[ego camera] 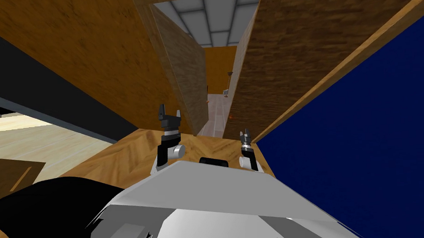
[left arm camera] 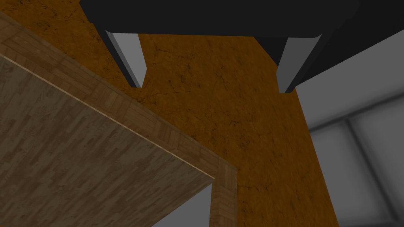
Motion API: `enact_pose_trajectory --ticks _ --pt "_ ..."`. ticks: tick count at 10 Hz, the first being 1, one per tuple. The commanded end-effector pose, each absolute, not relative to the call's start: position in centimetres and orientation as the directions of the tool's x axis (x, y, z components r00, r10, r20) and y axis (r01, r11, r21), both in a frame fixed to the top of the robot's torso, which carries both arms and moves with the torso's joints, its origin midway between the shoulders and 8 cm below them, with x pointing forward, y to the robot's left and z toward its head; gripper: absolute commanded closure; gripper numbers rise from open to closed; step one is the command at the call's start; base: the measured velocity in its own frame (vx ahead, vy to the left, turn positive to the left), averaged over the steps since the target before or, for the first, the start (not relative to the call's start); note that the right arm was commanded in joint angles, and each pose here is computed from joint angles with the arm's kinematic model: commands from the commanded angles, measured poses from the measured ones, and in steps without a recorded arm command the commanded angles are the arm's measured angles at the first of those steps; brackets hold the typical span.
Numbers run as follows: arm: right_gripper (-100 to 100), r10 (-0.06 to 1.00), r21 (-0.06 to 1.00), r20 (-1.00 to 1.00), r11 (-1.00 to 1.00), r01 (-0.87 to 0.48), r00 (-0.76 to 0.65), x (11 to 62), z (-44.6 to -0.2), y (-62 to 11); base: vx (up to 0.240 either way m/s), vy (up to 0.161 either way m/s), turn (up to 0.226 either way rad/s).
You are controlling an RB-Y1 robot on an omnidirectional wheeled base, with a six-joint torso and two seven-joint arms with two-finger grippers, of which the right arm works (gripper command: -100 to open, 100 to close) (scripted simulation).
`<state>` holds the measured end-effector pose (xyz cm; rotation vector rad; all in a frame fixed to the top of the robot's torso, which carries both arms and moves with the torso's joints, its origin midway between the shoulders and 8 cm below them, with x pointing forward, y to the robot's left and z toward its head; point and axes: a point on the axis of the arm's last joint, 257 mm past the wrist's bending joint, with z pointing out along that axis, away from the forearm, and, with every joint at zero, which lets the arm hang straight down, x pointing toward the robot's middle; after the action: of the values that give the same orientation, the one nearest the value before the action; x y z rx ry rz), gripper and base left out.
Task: Push the door open
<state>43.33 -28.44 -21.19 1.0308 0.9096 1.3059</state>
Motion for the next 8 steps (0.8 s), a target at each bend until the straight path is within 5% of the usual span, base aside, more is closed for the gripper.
enact_pose_trajectory --ticks 1,8 --pt "-100 0.997 0.958 0.032 -0.010 -0.287 0.072 43.4 -22.7 -28.5 0.093 -0.037 0.023" --pt "-100 0.997 0.980 0.012 0.003 -0.197 0.077 43.8 -28.2 -28.2 0.094 -0.042 0.024"
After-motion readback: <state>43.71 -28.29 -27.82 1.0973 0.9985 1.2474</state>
